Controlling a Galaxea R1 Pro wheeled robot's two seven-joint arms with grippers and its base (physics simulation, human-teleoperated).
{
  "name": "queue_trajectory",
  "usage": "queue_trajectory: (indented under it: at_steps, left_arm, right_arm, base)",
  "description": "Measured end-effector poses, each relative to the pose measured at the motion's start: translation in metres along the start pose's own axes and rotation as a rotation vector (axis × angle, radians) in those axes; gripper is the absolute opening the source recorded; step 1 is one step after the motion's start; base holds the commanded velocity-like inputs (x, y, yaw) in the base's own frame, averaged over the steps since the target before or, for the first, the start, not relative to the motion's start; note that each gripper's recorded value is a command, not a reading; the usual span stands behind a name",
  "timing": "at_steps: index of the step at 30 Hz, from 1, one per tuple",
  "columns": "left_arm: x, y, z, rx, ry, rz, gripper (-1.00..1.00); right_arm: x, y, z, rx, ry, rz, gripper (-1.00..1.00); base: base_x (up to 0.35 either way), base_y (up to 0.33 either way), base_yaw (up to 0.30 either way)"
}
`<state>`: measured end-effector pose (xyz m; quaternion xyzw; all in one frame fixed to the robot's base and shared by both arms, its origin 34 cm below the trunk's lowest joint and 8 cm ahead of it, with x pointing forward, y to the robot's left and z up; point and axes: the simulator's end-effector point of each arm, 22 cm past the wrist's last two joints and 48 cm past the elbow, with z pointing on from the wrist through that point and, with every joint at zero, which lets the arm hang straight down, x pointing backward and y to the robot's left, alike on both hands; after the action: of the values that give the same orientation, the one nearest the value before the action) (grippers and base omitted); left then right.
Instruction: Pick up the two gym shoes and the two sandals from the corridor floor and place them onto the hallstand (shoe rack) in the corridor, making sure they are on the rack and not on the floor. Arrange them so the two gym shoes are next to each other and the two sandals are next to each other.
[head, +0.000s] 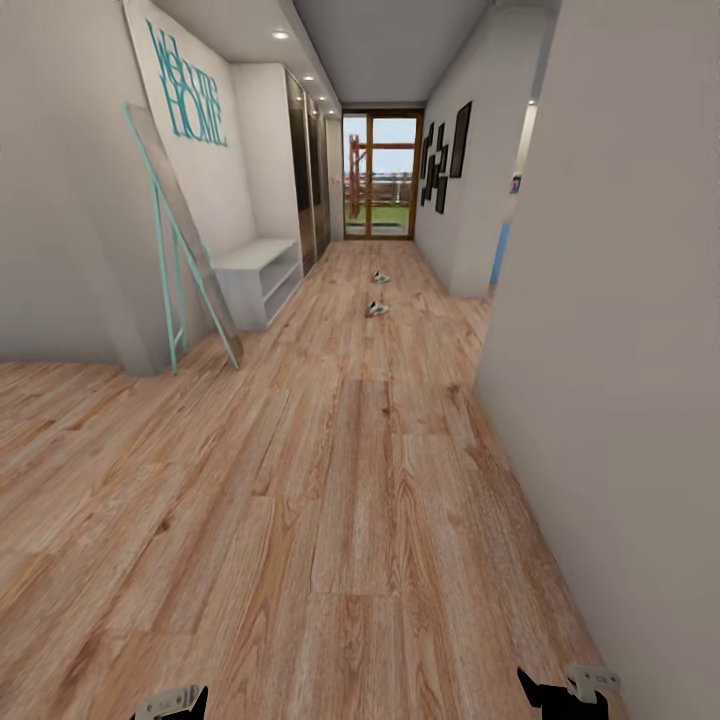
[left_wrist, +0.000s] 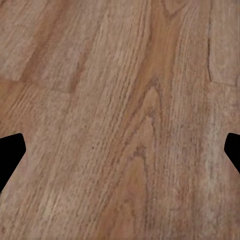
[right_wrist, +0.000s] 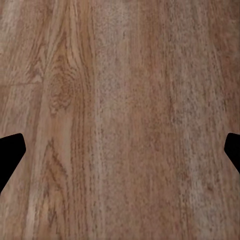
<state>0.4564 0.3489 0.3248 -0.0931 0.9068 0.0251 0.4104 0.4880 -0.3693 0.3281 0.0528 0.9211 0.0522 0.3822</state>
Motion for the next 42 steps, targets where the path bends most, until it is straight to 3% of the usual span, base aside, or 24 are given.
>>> queue_trajectory:
  at_steps: [11,42]
  left_arm:
    - [-0.008,-0.002,0.0,0.003,-0.016,-0.003,1.0]
    - [-0.019,-0.004,-0.001,0.007,-0.041,-0.006,1.0]
  right_arm:
    - [-0.008,0.001,-0.001,-0.003,-0.017,-0.001,1.0]
    - [-0.02,0.003,-0.003,-0.007,-0.041,-0.004,1.0]
  base:
    - [0.122,0.0,0.0]
    - [0.33,0.0,0.0]
